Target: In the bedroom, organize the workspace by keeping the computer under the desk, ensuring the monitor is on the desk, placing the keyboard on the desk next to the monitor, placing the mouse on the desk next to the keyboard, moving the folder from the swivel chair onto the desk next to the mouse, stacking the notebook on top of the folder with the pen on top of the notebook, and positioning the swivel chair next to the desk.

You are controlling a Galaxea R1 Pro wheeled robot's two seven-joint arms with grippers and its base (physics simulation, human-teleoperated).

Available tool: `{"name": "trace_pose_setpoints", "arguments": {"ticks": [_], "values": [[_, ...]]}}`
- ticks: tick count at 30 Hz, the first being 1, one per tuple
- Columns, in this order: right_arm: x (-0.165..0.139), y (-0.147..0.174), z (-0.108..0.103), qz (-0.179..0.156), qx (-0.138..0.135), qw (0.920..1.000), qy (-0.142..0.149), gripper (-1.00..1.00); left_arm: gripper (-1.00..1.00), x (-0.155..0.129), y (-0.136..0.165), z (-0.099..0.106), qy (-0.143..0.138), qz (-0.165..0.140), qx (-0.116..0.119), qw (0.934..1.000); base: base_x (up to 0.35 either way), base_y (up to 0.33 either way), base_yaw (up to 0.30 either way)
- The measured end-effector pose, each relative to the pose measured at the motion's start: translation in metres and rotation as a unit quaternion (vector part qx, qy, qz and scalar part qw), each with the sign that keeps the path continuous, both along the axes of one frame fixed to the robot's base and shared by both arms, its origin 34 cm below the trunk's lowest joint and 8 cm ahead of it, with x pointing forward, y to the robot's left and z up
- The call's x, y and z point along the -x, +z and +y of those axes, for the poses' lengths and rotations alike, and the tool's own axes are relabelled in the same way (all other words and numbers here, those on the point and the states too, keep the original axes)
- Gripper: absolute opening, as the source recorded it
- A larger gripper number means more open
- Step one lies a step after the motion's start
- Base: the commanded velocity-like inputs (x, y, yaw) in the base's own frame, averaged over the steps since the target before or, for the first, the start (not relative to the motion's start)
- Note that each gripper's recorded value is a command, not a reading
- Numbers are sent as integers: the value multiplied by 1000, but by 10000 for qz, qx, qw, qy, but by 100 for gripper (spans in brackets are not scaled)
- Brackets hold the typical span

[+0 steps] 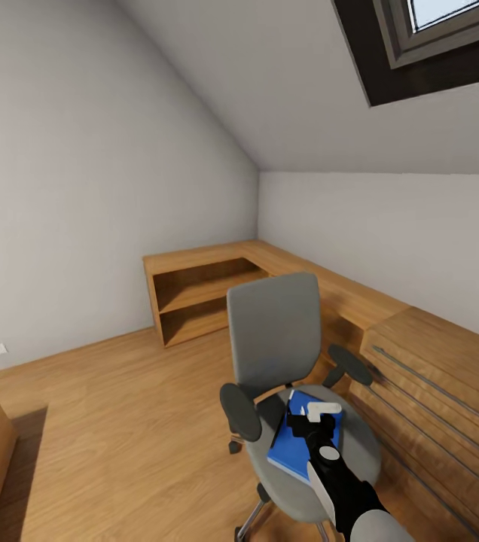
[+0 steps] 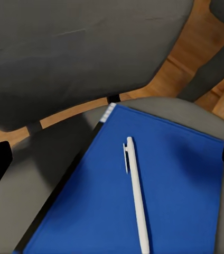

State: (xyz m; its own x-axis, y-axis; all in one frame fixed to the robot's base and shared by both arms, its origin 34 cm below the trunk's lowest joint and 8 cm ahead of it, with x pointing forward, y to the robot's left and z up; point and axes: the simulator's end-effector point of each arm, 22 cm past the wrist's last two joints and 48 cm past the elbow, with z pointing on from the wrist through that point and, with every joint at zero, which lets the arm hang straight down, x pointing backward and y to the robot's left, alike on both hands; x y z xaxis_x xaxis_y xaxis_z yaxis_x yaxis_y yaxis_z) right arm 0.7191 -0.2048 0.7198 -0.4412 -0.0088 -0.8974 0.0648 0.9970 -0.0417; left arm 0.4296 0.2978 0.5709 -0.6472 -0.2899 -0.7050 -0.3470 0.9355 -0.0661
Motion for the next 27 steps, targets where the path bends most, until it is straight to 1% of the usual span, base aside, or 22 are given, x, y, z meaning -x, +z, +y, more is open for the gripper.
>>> {"name": "trace_pose_setpoints", "arguments": {"ticks": [4,8,9,11,12,13,14,16,17,18,19,20,22,23,24,25,26,27], "values": [[0,-7,0,0,-2,10000,-3,100,100,-4,-3,0,-6,-52,5,10000,0,0,0],[0,-12,0,-48,-6,10000,-6,100,100,-19,5,0,-11,-269,14,9996,0,0,0],[-1,-11,-1,-111,-9,9999,-15,100,100,-34,18,0,-19,-465,18,9989,0,0,0],[-2,-13,-1,-150,-13,9999,-25,100,100,-51,35,-2,-58,-638,47,9979,0,0,0],[-2,-14,-2,-165,-11,9999,-34,100,100,-60,44,-5,-112,-646,99,9978,0,0,0],[-2,-16,-3,-168,-7,9999,-37,100,100,-64,47,-7,-144,-611,139,9979,0,0,0],[-2,-18,-4,-168,4,9998,-44,100,100,-66,49,-11,-231,-430,217,9986,0,0,0],[-1,-22,-6,-157,15,9999,-52,100,100,-65,48,-15,-335,-193,296,9988,0,0,0],[-1,-24,-7,-139,25,9999,-56,100,100,-67,53,-20,-423,-47,354,9985,0,0,0],[-1,-26,-10,-121,44,9999,-68,100,100,-73,63,-23,-489,-35,387,9980,0,0,0],[-2,-27,-12,-113,57,9999,-75,100,100,-77,70,-24,-516,-74,397,9979,0,0,0],[-6,-25,-17,-96,88,9999,-102,100,100,-85,84,-26,-555,-191,406,9975,0,0,0],[-15,-18,-27,-24,145,9998,-156,100,100,-93,99,-28,-587,-340,416,9968,0,0,0],[-19,-16,-31,18,156,9997,-177,100,100,-103,113,-32,-615,-479,446,9960,0,0,0],[-23,-13,-34,60,161,9997,-198,100,100,-108,119,-35,-630,-551,470,9954,0,0,0],[-33,-4,-40,160,153,9995,-242,100,100,-121,132,-42,-660,-654,540,9942,0,0,0],[-39,0,-43,216,144,9993,-268,100,100,-128,138,-47,-683,-692,584,9935,0,0,0],[-51,12,-49,296,130,9990,-315,100,100,-140,146,-56,-734,-710,683,9924,0,0,0]]}}
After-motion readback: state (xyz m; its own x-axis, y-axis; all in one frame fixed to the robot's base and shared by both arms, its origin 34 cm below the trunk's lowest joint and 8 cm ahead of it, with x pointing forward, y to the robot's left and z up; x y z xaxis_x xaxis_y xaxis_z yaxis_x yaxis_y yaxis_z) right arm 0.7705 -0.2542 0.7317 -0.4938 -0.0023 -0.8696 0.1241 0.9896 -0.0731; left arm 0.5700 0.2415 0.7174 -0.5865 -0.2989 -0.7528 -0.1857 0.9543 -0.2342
